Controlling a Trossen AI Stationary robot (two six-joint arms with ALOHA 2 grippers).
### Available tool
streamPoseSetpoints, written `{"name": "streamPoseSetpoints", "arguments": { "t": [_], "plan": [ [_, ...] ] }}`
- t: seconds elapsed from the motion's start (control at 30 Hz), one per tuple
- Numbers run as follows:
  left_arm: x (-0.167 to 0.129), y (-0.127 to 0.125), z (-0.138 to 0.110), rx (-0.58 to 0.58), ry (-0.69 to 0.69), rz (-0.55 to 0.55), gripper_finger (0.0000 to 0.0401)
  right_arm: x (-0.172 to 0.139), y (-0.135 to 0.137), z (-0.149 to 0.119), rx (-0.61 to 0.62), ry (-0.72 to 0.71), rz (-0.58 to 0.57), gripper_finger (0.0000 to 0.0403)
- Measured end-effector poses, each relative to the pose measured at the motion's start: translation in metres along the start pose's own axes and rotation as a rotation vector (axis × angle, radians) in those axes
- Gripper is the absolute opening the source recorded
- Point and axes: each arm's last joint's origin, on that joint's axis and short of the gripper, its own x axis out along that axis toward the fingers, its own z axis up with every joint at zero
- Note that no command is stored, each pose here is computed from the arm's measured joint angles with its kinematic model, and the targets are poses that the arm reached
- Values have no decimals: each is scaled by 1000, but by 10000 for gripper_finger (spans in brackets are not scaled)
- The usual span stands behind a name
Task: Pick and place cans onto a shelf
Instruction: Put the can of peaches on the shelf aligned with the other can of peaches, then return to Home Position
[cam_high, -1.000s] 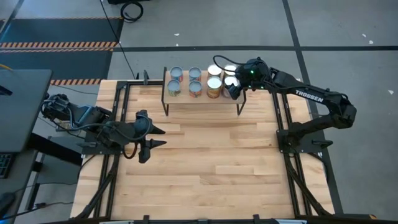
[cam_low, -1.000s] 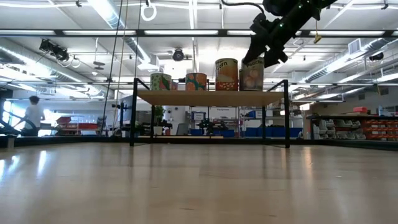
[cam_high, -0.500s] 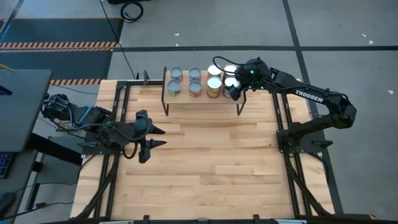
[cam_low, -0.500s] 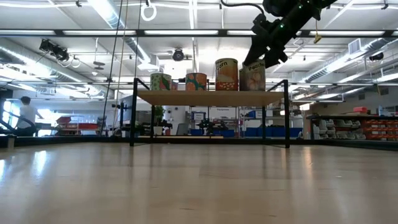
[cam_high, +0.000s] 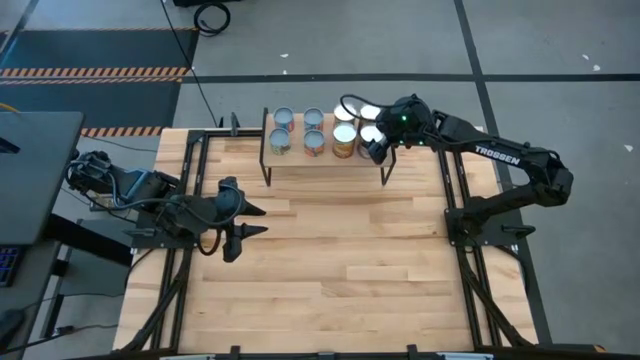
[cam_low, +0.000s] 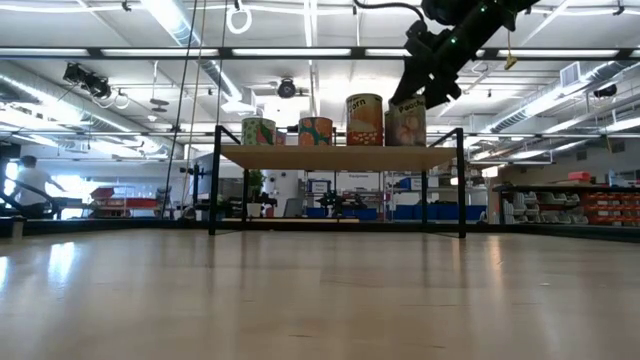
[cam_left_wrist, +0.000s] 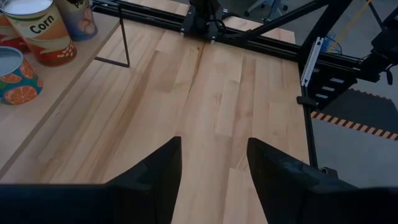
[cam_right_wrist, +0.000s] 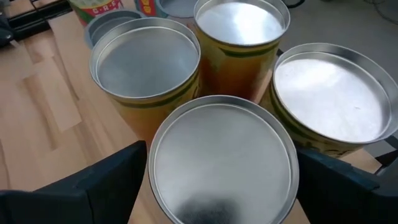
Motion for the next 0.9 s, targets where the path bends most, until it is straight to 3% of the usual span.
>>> {"name": "streamPoseSetpoints", "arguments": {
  "t": [0.5, 0.9],
  "plan": [
    [-7, 3, 1, -9, -16, -14, 188, -1, 1, 0, -17, -3, -25, 376],
    [-32, 12, 10, 5, -134, -74, 188, -18, 4, 4, -21, -73, -23, 375]
  ]
}}
